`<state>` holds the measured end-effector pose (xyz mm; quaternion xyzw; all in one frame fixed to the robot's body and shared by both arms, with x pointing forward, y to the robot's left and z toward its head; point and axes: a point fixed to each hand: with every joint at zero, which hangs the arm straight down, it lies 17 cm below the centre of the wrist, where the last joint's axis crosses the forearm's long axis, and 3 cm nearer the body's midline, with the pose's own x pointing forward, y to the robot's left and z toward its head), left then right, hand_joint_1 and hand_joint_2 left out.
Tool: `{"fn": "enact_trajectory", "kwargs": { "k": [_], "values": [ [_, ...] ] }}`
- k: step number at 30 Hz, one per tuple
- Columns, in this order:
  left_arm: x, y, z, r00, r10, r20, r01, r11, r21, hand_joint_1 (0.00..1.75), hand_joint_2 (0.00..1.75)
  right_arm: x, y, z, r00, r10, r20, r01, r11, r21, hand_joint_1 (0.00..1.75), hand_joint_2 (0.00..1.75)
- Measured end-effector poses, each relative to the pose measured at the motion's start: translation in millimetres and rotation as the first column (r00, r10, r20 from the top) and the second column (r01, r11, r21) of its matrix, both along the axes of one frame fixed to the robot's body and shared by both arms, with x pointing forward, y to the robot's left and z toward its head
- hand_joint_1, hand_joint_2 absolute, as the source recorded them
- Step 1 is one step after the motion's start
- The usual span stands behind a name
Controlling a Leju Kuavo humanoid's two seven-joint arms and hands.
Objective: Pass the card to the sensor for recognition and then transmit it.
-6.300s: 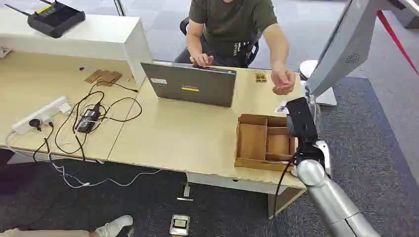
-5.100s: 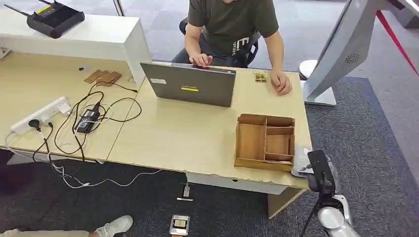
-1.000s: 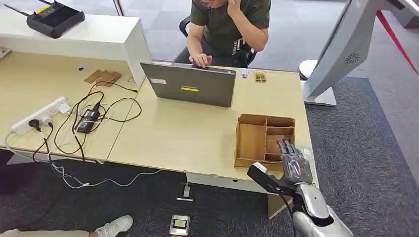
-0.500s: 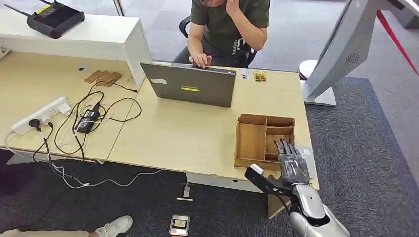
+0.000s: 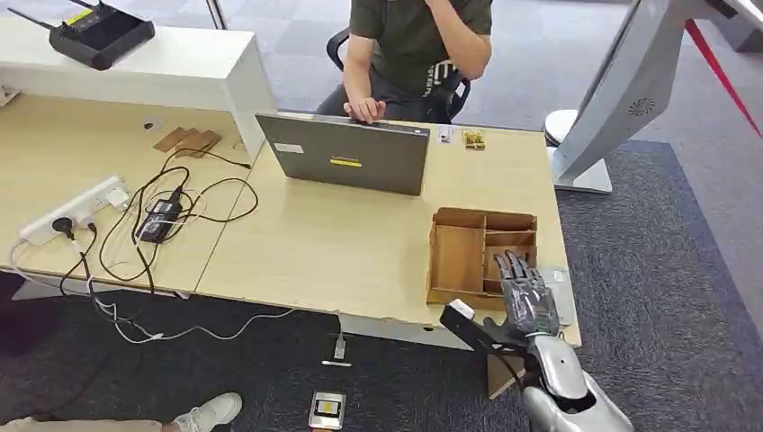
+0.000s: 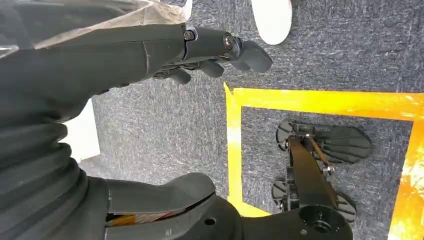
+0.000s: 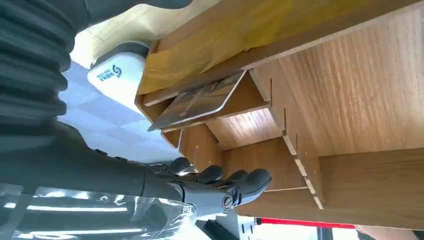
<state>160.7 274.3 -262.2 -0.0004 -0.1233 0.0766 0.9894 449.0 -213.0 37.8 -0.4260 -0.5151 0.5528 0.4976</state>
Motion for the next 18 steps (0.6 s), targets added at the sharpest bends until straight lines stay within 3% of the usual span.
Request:
{"fn": "enact_trajectory", "kwargs": {
  "k": [18],
  "values": [
    [-3.2, 0.0, -0.8, 1.000, 0.003, 0.004, -0.003, 1.000, -0.002, 0.00, 1.75, -1.0, -6.0, 10.6, 0.999, -0.030, 0.031, 0.030, 0.999, 0.018, 0.00, 1.75]
  ]
}}
